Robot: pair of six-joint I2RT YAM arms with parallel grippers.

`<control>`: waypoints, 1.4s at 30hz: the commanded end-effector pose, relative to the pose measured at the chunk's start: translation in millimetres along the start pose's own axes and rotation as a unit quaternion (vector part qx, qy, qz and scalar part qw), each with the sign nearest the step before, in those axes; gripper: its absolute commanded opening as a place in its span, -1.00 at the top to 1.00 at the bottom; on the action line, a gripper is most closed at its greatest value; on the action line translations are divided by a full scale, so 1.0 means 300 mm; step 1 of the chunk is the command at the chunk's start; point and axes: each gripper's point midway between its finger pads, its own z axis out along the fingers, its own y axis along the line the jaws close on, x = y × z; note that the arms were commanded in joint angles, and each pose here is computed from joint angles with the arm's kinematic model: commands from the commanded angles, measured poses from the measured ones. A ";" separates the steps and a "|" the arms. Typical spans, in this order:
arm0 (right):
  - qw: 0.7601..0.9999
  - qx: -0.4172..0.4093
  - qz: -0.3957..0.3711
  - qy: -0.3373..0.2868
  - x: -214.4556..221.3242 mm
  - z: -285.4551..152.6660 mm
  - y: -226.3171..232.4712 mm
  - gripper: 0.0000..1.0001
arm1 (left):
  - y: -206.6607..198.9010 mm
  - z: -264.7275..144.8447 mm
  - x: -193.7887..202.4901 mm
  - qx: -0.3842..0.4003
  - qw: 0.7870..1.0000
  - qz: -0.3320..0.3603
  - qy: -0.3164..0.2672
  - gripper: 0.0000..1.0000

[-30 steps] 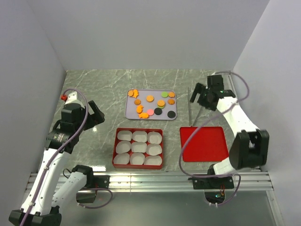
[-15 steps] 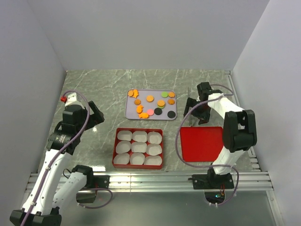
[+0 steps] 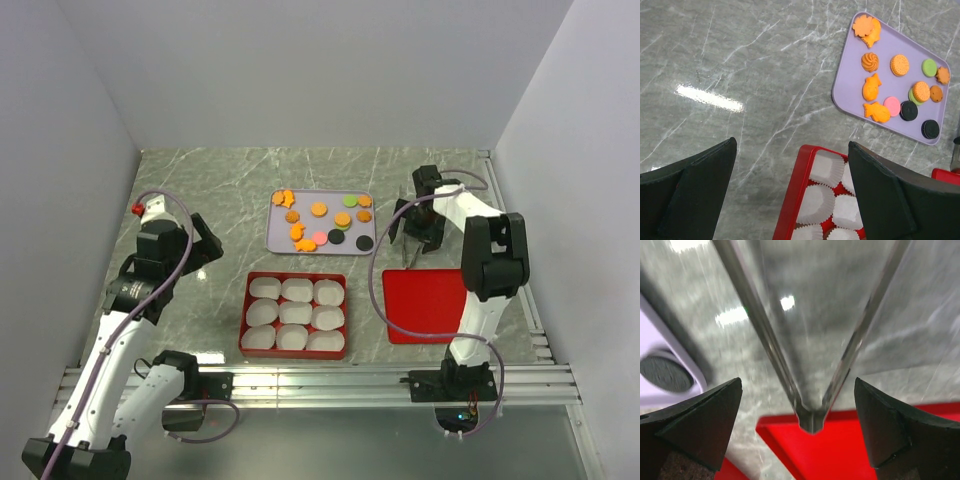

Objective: Pack the cookies

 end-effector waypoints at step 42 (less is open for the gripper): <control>0.989 0.055 -0.004 -0.140 -0.256 -0.367 0.000 -0.01 | -0.012 -0.005 -0.031 0.008 1.000 -0.007 -0.023 -0.99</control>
